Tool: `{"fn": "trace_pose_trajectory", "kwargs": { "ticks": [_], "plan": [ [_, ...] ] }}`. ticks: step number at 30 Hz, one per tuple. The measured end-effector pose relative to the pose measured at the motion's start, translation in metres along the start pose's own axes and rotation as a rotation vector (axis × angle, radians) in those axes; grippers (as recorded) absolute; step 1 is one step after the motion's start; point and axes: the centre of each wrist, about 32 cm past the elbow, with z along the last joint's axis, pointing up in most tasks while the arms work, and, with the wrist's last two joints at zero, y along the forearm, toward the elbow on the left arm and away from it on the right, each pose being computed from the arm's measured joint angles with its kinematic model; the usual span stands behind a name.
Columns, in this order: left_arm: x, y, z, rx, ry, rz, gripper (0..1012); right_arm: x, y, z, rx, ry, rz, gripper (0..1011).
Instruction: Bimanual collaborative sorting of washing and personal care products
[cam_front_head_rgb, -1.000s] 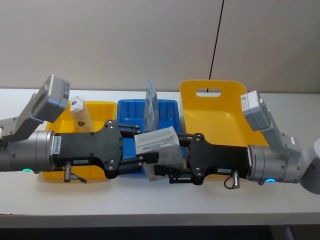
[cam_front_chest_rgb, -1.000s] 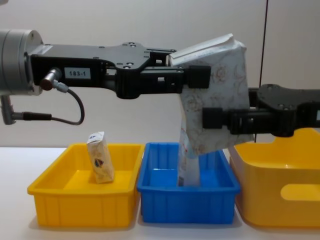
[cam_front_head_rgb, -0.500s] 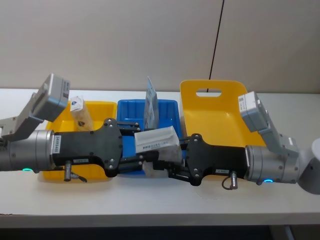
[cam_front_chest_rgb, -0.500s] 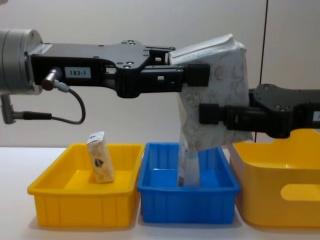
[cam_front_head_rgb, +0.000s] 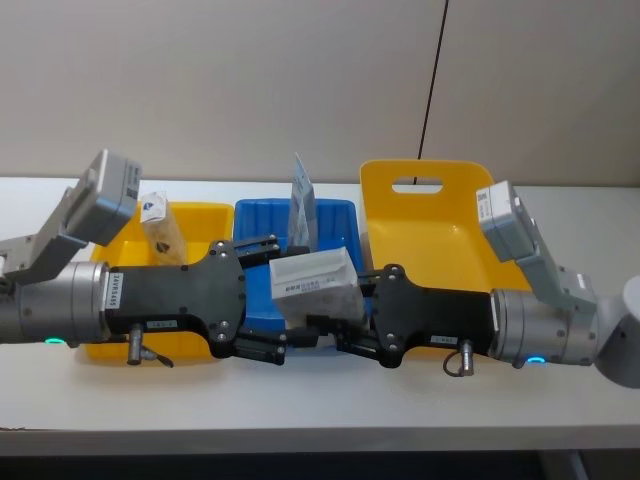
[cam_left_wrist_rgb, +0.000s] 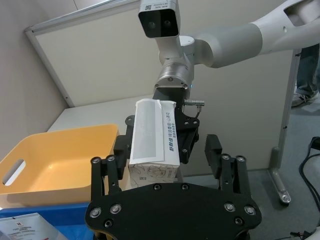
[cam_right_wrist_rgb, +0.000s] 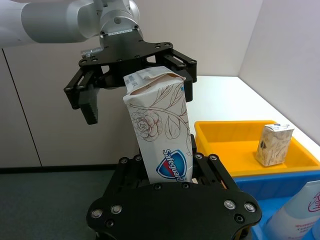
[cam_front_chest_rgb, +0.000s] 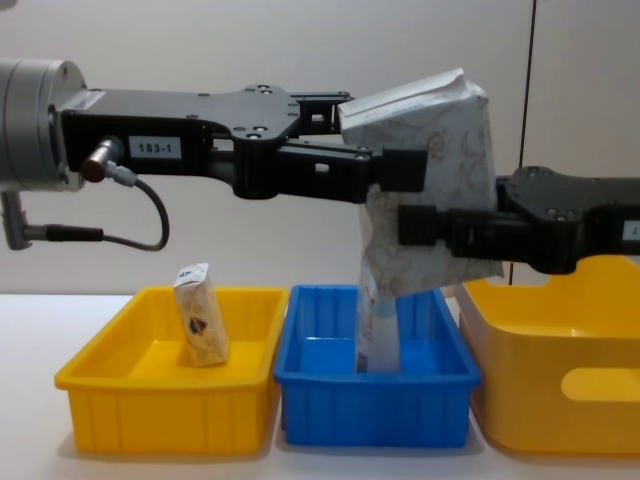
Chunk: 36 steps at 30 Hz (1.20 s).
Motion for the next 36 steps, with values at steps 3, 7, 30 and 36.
{"fn": "trace_pose_trajectory", "kwargs": {
  "ticks": [3, 7, 30, 36],
  "plan": [
    [0.0000, 0.0000, 0.0000, 0.000, 0.000, 0.000, 961, 0.000, 0.000, 0.000, 0.001, 0.000, 0.000, 355],
    [0.0000, 0.0001, 0.0000, 0.000, 0.000, 0.000, 1001, -0.001, -0.002, 0.001, 0.005, 0.001, 0.001, 356],
    [0.0001, 0.0002, 0.0001, 0.000, 0.000, 0.001, 1001, -0.023, -0.039, 0.013, 0.047, -0.003, -0.055, 355],
    [0.0001, 0.0002, 0.0001, 0.000, 0.000, 0.001, 1001, -0.029, -0.050, 0.016, 0.057, -0.004, -0.089, 355]
  ]
}}
